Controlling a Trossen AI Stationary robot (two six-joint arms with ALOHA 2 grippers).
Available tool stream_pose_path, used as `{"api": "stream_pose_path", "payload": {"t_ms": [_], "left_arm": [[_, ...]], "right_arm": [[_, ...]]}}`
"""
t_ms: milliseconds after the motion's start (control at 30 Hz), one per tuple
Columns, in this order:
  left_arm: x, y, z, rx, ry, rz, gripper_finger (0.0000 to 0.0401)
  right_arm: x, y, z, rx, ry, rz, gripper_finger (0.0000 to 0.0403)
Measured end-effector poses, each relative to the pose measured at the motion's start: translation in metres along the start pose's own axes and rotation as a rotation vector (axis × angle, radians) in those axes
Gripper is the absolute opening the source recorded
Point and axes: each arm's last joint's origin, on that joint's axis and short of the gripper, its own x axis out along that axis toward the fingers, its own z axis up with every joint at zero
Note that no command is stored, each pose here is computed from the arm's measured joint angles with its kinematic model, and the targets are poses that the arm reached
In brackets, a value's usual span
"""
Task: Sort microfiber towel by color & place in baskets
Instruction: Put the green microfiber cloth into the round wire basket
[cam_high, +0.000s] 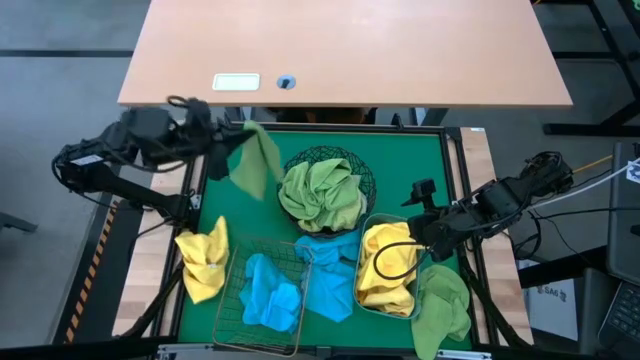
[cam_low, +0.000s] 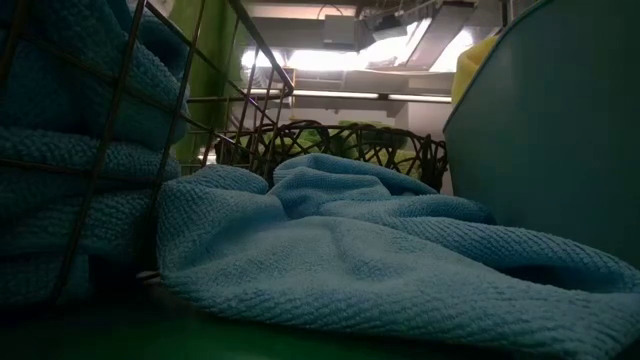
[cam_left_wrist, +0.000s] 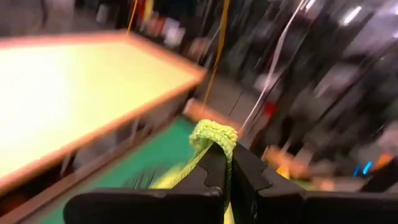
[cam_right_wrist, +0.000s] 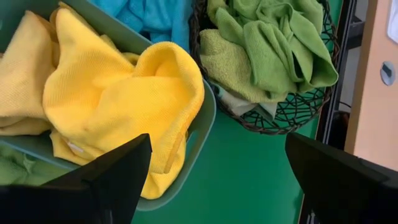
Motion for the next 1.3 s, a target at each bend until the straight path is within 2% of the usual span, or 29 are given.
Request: {"api": "stream_pose_path", "payload": {"t_ms": [200, 300, 433, 733, 900, 1100, 1300], "left_arm": [[-0.003, -0.015, 0.036, 0.075, -0.336, -0.136, 0.0], [0.003, -0.022, 0.045, 0.129, -0.441, -0.18, 0.0], [0.019, -0.029, 0.049, 0.15, -0.511, -0.229, 0.0], [0.098, -0.03, 0.027, 0.19, -0.393, -0.138, 0.0], [0.138, -0.027, 0.013, 0.221, -0.34, -0.175, 0.0], [0.157, -0.024, 0.006, 0.231, -0.311, -0.223, 0.0], [0.17, -0.019, -0.018, 0.263, -0.088, -0.188, 0.0]], "right_arm": [[0.0, 0.0, 0.0, -0.005, 0.0, 0.0, 0.037], [0.0, 0.0, 0.0, -0.025, -0.001, 0.001, 0.037], [0.0, 0.0, 0.0, -0.043, -0.001, 0.001, 0.037], [0.0, 0.002, 0.0, -0.05, -0.001, 0.054, 0.037], [0.0, 0.002, 0.0, -0.05, 0.0, 0.083, 0.037], [0.0, 0.004, 0.0, -0.051, 0.003, 0.126, 0.037], [0.01, 0.009, -0.013, -0.05, 0.019, 0.168, 0.037]]}}
